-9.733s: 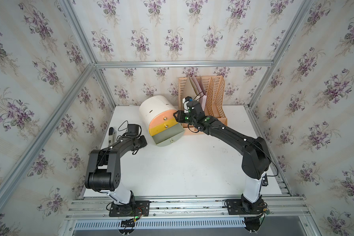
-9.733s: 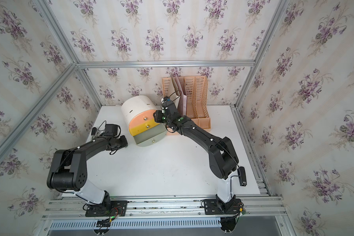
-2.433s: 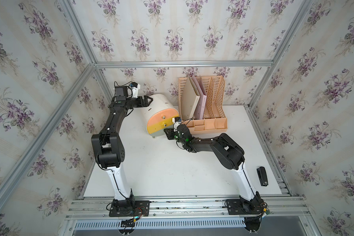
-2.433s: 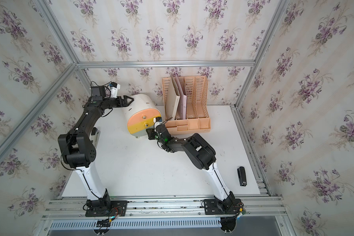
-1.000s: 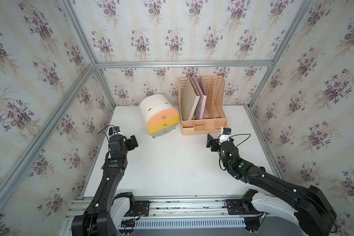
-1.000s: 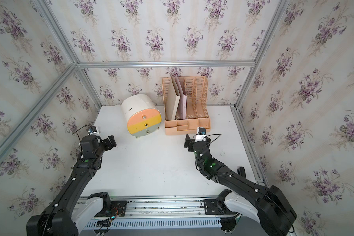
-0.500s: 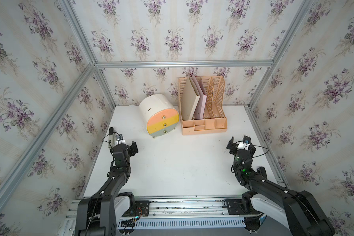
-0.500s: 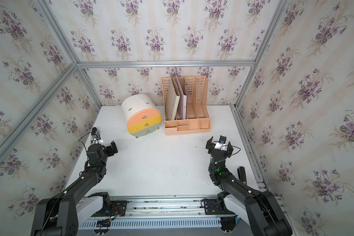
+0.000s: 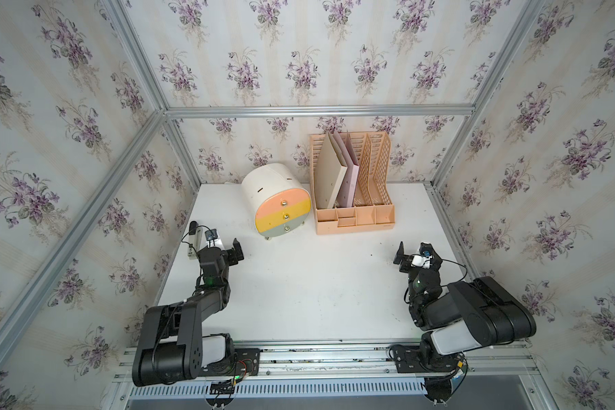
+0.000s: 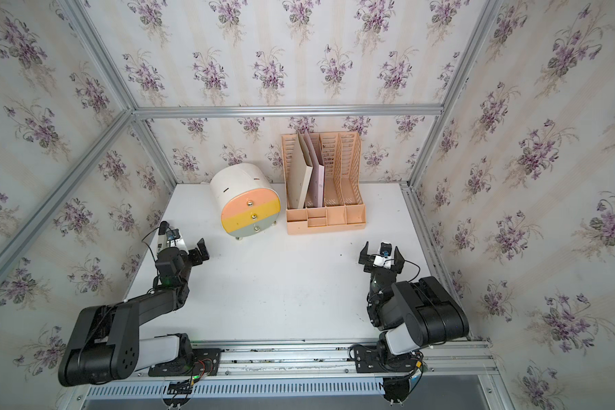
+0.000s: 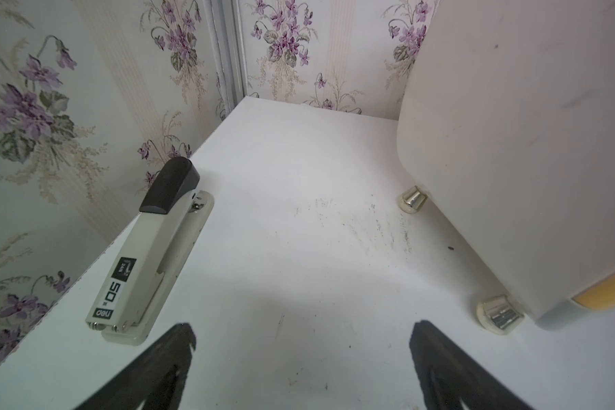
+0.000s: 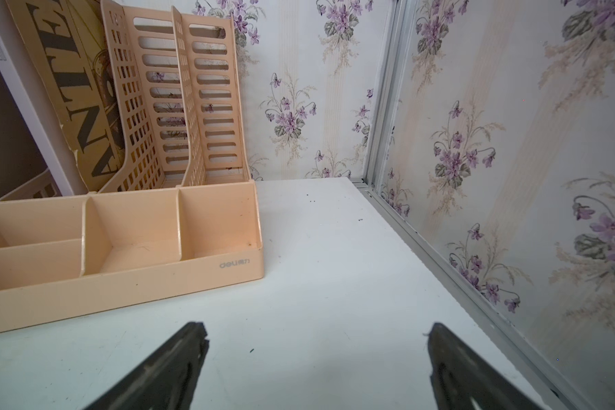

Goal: Put the paint cans in the drawer according to color
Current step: Reset both arms

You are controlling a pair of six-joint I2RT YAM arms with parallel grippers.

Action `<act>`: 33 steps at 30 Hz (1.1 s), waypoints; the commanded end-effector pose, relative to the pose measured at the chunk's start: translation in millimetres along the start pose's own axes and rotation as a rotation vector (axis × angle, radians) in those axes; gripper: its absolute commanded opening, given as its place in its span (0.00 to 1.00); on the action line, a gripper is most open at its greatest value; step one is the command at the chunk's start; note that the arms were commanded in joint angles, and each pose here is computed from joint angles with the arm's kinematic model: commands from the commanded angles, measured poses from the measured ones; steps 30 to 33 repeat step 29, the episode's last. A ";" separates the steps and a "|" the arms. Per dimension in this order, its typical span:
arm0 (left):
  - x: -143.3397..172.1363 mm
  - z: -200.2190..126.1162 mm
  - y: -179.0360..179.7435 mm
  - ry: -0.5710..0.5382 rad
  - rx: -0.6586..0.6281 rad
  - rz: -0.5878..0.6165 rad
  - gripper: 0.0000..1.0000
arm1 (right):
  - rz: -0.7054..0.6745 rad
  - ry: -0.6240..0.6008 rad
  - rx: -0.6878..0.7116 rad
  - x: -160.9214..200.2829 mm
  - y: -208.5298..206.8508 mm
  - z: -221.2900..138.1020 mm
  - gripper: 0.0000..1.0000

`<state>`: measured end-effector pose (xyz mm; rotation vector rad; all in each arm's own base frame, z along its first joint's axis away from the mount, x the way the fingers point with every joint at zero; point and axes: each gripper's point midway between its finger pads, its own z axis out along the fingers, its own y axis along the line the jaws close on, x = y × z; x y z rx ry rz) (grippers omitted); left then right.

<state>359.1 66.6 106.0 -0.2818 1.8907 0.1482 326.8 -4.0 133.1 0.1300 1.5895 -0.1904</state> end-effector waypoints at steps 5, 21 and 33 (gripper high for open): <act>-15.0 4.5 -14.0 -0.046 0.070 0.028 0.99 | 0.044 0.021 -0.068 -3.4 12.0 26.1 1.00; 6.0 24.2 -52.5 0.003 0.137 0.197 0.99 | 0.050 0.042 -0.075 -1.2 12.4 35.7 1.00; 4.7 24.0 -52.6 -0.003 0.138 0.195 0.99 | 0.052 0.051 -0.080 0.1 13.0 37.1 1.00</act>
